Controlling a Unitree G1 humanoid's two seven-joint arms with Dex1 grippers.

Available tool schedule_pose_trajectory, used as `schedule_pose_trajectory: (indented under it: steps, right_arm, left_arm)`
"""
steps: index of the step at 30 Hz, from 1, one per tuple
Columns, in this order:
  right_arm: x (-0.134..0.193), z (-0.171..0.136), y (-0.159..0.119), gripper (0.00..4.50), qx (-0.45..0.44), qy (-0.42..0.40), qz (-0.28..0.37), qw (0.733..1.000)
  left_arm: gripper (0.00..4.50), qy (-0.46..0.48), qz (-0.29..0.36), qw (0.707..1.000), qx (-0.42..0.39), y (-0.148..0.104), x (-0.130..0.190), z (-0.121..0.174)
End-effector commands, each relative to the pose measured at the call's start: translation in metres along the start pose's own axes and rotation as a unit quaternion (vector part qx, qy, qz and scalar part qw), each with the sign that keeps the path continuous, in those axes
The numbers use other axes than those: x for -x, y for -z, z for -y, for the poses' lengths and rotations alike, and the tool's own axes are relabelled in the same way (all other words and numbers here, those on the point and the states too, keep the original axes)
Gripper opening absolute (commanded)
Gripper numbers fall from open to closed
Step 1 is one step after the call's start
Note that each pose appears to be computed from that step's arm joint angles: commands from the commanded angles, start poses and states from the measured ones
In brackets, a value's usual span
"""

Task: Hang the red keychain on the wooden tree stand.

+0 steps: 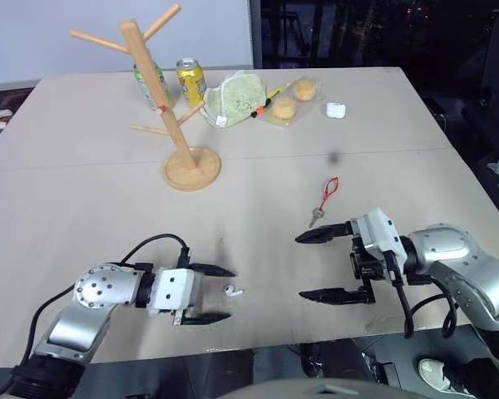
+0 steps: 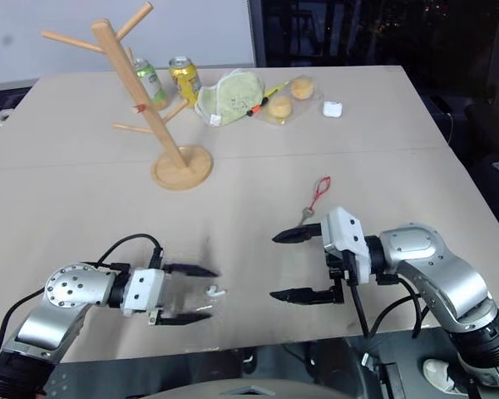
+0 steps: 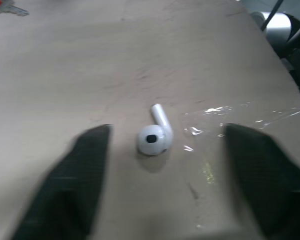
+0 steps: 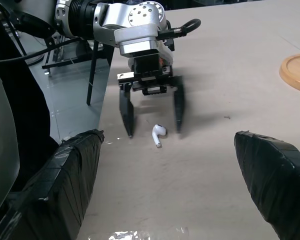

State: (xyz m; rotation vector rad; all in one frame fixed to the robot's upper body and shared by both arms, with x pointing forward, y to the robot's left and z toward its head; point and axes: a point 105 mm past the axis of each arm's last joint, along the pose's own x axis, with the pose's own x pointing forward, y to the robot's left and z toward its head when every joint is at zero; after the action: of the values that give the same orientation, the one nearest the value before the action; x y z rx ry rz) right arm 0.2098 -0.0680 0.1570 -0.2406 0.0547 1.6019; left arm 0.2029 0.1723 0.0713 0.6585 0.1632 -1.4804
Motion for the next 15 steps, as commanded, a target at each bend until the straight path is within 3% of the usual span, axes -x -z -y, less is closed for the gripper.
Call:
schedule_pose_trajectory:
  steps: [1, 4, 5, 15]
  right_arm:
    - [0.000, -0.003, -0.009, 4.50, 0.023, 0.000, 0.010, 1.000]
    - [-0.002, -0.001, -0.010, 4.50, 0.023, 0.002, 0.012, 1.000]
    - [-0.002, -0.001, -0.010, 4.50, 0.023, 0.003, 0.013, 1.000]
    - [-0.006, -0.001, -0.010, 4.50, 0.022, 0.006, 0.016, 1.000]
  left_arm:
    - [1.97, 0.008, -0.010, 1.000, -0.003, 0.003, 0.001, 0.004]
    - [0.37, 0.006, -0.011, 1.000, -0.001, 0.002, 0.000, 0.003]
    - [0.24, 0.005, -0.012, 1.000, 0.000, 0.002, 0.000, 0.002]
    - [0.24, -0.045, -0.012, 0.998, 0.030, -0.004, 0.007, -0.017]
